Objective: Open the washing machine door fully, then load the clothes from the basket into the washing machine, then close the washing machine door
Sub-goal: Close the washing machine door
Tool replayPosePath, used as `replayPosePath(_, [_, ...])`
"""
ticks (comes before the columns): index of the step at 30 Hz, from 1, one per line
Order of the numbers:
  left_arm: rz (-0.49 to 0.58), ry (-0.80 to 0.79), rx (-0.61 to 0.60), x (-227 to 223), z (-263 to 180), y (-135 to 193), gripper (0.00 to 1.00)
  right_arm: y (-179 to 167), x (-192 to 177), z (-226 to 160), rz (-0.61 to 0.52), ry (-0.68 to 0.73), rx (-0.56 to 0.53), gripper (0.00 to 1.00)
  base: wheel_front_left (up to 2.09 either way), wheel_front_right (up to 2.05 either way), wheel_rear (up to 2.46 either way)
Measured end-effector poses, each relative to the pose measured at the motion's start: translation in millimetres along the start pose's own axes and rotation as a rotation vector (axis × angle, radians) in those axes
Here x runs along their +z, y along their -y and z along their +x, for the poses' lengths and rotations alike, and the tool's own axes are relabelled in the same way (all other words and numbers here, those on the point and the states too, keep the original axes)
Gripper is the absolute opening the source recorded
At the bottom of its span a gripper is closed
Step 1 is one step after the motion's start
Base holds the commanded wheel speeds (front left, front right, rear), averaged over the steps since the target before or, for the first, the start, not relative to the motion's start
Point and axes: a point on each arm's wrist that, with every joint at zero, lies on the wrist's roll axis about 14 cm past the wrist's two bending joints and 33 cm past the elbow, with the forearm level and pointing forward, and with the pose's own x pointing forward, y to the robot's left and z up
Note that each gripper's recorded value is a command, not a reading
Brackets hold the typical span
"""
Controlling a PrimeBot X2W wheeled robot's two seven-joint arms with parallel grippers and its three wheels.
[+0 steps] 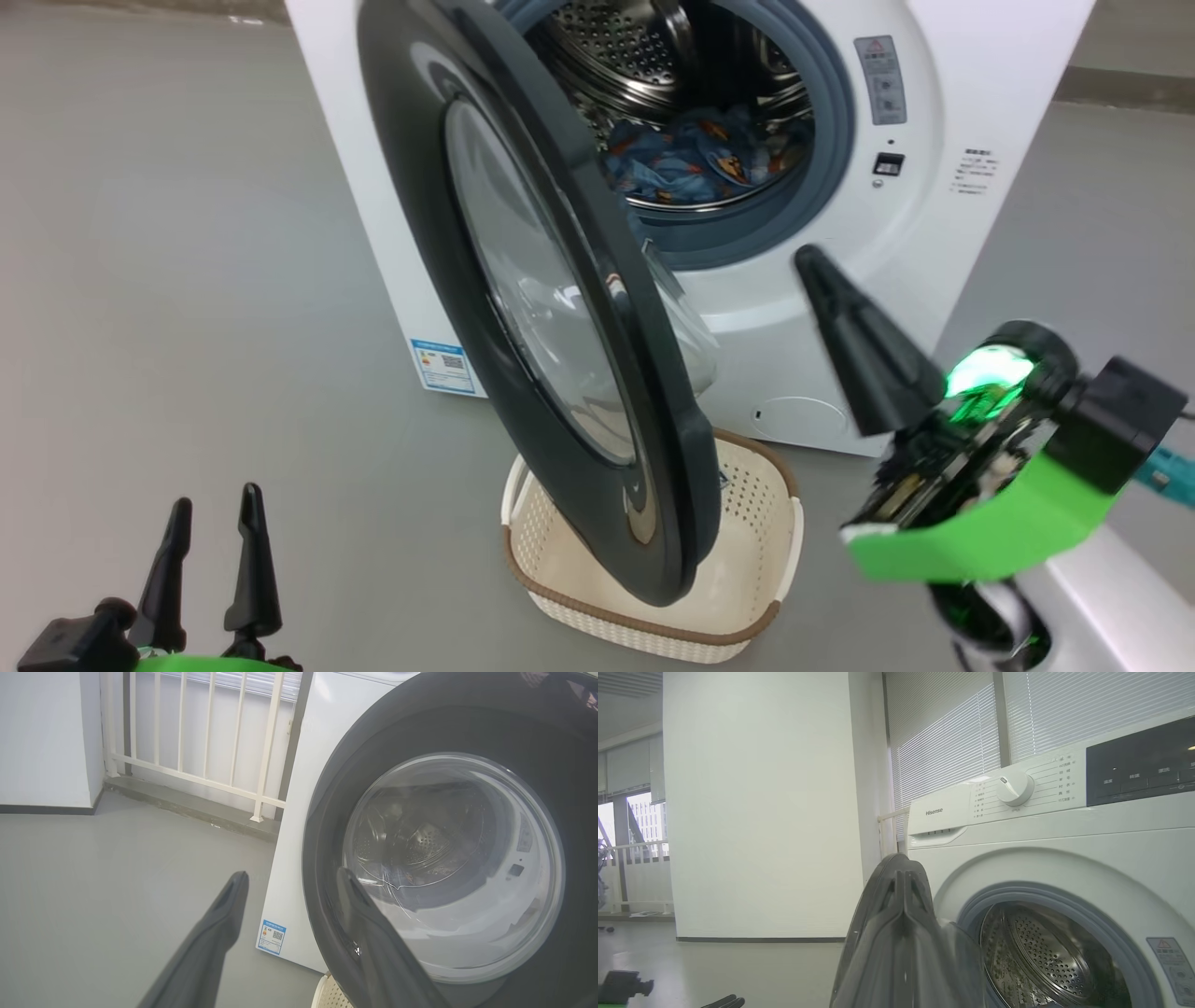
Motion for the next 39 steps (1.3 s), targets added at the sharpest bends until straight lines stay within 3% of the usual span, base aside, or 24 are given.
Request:
replayPosePath(6, [0.001,0.004,0.018,1.8,-8.2,-6.4,1.00,-53.8,-6.1,5.6,0.074,-0.004,0.144,0.00,0.00,0.00,0.00])
replayPosePath(16, [-0.001,0.009,0.034,3.8,-14.5,-11.5,1.00,-105.8,-57.3,-13.5,0.147,-0.175,0.282,0.00,0.00,0.00,0.00])
replayPosePath(39, [-0.003,-0.003,0.063,0.5,-20.5,-19.8,1.00,-97.1,-156.8,-63.4,0.233,-0.522,0.220,0.00,0.00,0.00,0.00])
